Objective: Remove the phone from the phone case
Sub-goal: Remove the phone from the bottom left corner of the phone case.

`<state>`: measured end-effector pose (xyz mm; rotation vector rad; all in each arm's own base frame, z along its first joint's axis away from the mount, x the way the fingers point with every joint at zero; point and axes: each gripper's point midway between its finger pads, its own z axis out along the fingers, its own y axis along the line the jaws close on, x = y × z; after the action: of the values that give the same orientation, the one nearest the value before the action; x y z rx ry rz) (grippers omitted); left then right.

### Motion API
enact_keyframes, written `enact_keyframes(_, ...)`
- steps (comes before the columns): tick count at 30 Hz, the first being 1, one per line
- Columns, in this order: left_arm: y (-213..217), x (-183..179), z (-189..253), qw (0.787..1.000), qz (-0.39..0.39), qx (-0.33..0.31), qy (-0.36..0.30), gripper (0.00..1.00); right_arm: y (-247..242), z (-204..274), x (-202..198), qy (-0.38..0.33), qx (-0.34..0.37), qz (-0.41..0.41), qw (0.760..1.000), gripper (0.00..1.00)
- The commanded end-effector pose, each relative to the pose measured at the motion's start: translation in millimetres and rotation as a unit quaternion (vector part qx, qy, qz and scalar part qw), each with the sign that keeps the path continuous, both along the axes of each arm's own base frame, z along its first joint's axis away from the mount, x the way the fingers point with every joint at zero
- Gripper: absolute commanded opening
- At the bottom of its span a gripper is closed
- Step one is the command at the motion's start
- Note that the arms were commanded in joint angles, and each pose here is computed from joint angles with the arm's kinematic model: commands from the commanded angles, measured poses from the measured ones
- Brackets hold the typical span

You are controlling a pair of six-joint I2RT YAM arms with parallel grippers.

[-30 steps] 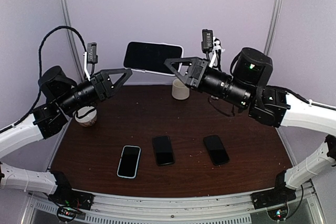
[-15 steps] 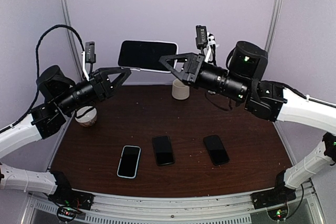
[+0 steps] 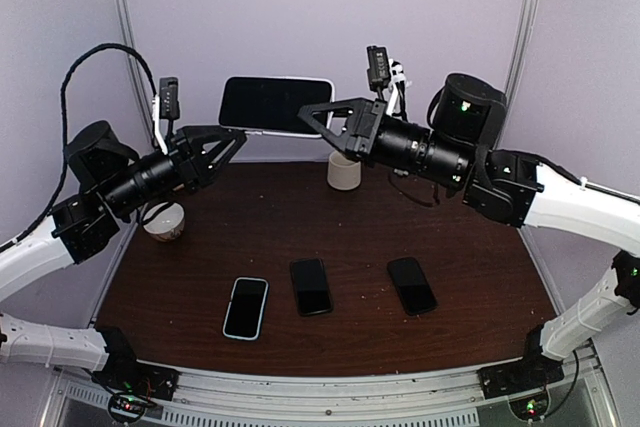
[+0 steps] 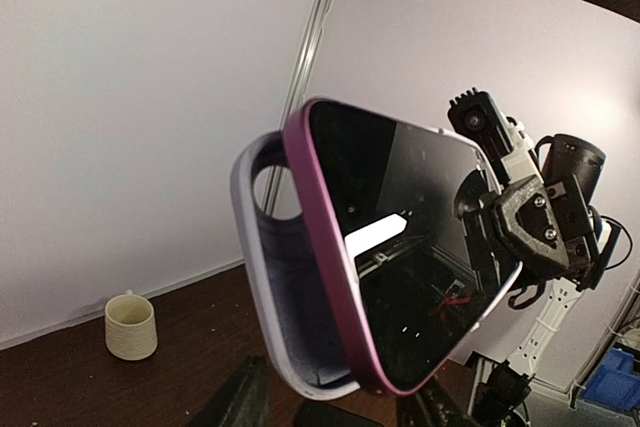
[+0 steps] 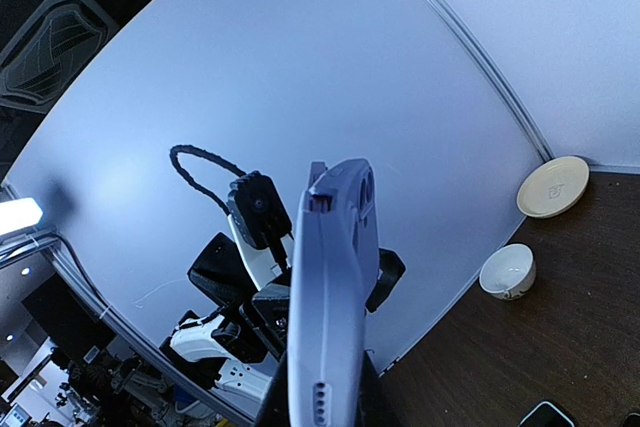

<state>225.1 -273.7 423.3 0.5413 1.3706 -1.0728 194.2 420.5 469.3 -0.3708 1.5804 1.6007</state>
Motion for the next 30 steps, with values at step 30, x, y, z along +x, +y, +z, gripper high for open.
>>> enact_keyframes(30, 25, -64, -70, 0.947, -0.084, 0.282, -0.126, 0.55, -15, -17, -4, -0.148, -0.122, 0.006, 0.981, 0.00)
